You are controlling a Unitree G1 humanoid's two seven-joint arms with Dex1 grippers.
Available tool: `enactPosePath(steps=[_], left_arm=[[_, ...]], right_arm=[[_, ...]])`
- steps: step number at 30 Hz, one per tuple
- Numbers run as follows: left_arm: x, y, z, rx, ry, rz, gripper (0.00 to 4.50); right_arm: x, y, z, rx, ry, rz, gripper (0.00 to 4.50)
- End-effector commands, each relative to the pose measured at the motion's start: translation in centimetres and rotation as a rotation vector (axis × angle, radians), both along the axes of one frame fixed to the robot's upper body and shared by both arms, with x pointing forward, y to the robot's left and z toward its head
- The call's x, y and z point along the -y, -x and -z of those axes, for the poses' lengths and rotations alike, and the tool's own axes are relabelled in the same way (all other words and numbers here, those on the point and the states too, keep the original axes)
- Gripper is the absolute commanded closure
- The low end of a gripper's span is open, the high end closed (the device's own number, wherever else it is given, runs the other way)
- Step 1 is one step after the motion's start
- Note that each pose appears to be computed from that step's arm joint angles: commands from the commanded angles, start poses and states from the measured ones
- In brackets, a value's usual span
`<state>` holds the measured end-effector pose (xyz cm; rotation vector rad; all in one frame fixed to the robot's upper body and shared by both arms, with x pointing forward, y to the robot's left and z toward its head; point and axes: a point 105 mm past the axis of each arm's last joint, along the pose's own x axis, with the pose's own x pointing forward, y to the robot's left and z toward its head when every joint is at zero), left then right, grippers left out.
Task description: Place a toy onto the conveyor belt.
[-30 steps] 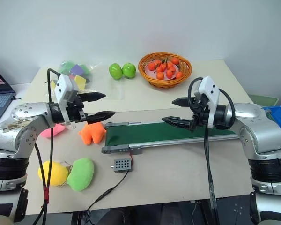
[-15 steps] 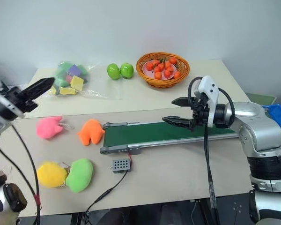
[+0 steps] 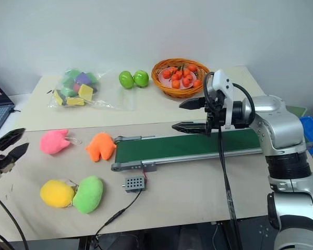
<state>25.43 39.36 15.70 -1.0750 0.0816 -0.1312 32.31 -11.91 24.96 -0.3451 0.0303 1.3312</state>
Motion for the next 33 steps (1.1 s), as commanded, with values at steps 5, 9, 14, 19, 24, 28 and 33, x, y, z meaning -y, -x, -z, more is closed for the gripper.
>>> enactPosePath(steps=[5, 9, 14, 19, 24, 28, 33], left_arm=[[-2.9, 0.9, 2.1, -0.005, 0.123, -0.138, 0.04], [-1.9, -0.2, 4.7, -0.068, 0.186, -0.14, 0.04], [-0.9, -2.2, 6.1, -0.069, 0.266, -0.143, 0.04], [-1.1, -3.4, 7.4, -0.085, 0.319, -0.195, 0.04], [-1.6, -3.8, 9.3, -0.138, 0.334, -0.267, 0.04], [-1.8, -4.2, 9.8, -0.135, 0.34, -0.307, 0.04], [-1.4, -5.5, 9.7, -0.118, 0.337, -0.319, 0.04]], right_arm=[[-1.1, 0.6, -1.4, 0.058, -0.001, -0.071, 0.0], [-0.8, 0.7, -1.5, 0.058, 0.004, -0.061, 0.0], [-0.4, 0.9, -1.9, 0.059, 0.019, -0.037, 0.0], [0.4, 1.2, -2.3, 0.061, 0.042, -0.009, 0.0], [0.9, 1.5, -2.5, 0.061, 0.058, 0.019, 0.0], [1.2, 1.6, -2.7, 0.062, 0.065, 0.035, 0.0], [1.3, 1.8, -3.0, 0.065, 0.073, 0.046, 0.0]])
